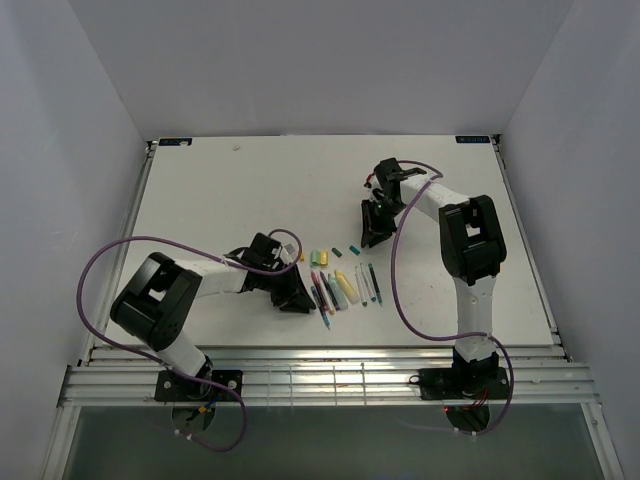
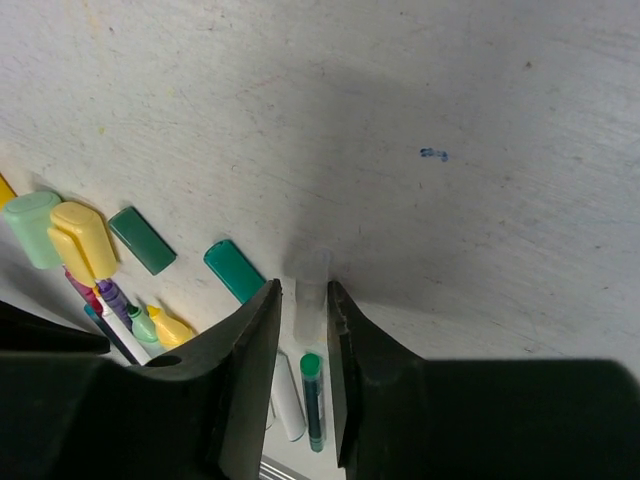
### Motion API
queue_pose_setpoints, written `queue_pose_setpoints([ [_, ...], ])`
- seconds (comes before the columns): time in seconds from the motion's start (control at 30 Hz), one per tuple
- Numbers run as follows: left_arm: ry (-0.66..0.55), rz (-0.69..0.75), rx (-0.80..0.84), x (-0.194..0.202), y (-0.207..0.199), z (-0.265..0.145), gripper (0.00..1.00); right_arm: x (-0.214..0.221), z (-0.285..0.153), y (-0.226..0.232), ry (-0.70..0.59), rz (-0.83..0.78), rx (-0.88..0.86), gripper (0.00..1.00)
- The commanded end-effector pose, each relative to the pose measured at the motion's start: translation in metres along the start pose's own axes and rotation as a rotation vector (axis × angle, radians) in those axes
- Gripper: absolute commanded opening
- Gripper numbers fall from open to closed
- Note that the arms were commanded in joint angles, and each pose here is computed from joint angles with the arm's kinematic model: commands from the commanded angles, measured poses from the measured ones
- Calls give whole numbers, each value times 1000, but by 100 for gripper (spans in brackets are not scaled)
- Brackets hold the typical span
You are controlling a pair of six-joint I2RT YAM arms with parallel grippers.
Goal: Open the pen caps
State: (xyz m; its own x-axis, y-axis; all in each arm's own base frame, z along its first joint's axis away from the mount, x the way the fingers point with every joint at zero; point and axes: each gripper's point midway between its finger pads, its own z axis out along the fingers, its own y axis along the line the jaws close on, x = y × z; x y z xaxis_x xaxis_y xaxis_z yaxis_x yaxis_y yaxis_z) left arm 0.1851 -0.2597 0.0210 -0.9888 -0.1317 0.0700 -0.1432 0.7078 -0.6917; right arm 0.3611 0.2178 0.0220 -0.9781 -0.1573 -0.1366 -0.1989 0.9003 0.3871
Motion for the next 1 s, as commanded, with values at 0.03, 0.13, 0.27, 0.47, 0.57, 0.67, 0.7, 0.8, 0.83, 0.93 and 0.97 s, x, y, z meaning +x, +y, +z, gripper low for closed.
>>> queue_pose_setpoints([
  [0.03, -15, 15, -11, 4, 2, -5, 38, -4, 3, 1, -10, -20, -4, 33],
  [0.13, -22, 21, -8, 6, 0, -10, 39, -8, -2, 4, -23, -16, -7, 35],
  [0.27, -53, 48, -5, 7, -5, -22, 39, -18, -27, 14, -92, -29, -8, 42],
  [0.47, -127, 95, 19, 12, -18, -48, 63, 3, -80, 8, -173, -22, 97, 66],
  [0.57, -168, 120, 37, 12, -27, -62, 98, 35, -102, 4, -193, -5, 130, 99],
  [0.67, -188, 127, 51, 15, -32, -71, 98, 72, -118, 3, -208, 9, 127, 90],
  [0.7, -201, 134, 67, 17, -36, -76, 98, 81, -119, 6, -207, 21, 116, 90],
  [0.8, -223, 119, 99, 23, -39, -84, 98, 120, -125, 13, -213, 48, 69, 90],
  [0.83, -226, 116, 106, 25, -40, -86, 98, 130, -126, 16, -215, 52, 55, 90],
  [0.93, -247, 89, 147, 34, -38, -92, 98, 171, -126, 28, -220, 21, -43, 90],
  [0.97, -252, 119, 213, 36, -50, -96, 98, 189, -128, 33, -253, -17, -95, 90],
])
